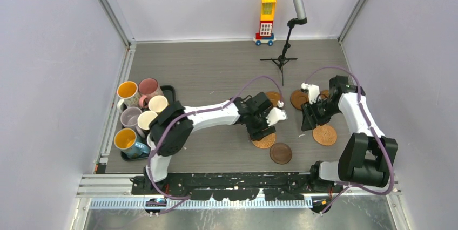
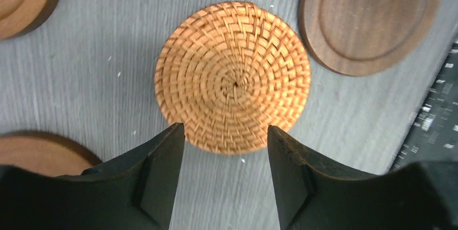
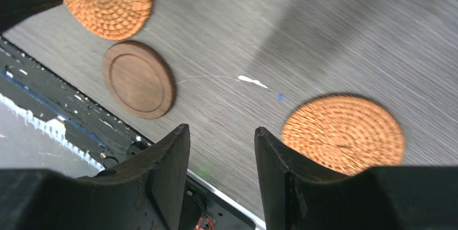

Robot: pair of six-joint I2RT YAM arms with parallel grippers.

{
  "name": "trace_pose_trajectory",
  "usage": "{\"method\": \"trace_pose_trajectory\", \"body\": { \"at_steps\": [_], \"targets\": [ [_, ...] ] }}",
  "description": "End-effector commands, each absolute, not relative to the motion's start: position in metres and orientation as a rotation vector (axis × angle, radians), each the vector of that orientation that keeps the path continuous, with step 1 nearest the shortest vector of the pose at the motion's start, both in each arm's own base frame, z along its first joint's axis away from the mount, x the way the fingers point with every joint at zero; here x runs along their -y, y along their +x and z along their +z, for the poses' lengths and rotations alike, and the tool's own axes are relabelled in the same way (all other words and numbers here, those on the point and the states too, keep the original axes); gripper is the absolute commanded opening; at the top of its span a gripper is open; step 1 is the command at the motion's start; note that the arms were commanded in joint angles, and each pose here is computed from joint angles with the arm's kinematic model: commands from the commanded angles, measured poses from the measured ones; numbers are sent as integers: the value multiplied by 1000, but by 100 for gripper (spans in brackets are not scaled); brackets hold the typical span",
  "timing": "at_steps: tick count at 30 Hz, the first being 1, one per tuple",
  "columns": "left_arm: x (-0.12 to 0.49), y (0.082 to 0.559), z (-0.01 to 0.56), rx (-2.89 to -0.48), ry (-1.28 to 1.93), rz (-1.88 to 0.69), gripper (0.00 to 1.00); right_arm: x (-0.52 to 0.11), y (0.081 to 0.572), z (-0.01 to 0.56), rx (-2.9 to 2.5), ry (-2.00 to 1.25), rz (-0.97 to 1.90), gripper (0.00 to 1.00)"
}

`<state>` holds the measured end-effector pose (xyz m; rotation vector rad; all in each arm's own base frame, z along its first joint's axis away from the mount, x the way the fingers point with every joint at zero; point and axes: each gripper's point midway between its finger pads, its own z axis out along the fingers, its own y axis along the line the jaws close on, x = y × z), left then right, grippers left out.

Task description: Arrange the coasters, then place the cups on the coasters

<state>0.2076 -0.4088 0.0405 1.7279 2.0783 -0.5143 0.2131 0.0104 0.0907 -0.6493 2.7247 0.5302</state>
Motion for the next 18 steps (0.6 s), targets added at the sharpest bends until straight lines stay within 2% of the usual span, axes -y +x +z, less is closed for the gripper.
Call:
{"method": "trace_pose_trajectory", "body": {
  "at_steps": [1, 5, 13, 18],
  "targets": [
    [412, 228, 124, -2001, 1439, -744, 61, -49, 199, 96, -2578, -857, 643, 51],
    [375, 249, 149, -2091, 1222, -815, 64, -80, 187, 88, -2477, -1105, 622, 46],
    [304, 282, 159, -2166, 1025, -662, 66, -119, 161, 68, -2359, -1465, 605, 41],
    [282, 295, 154, -2195, 976, -618, 66, -129, 148, 48, -2364, -1644, 557, 38]
  ]
}}
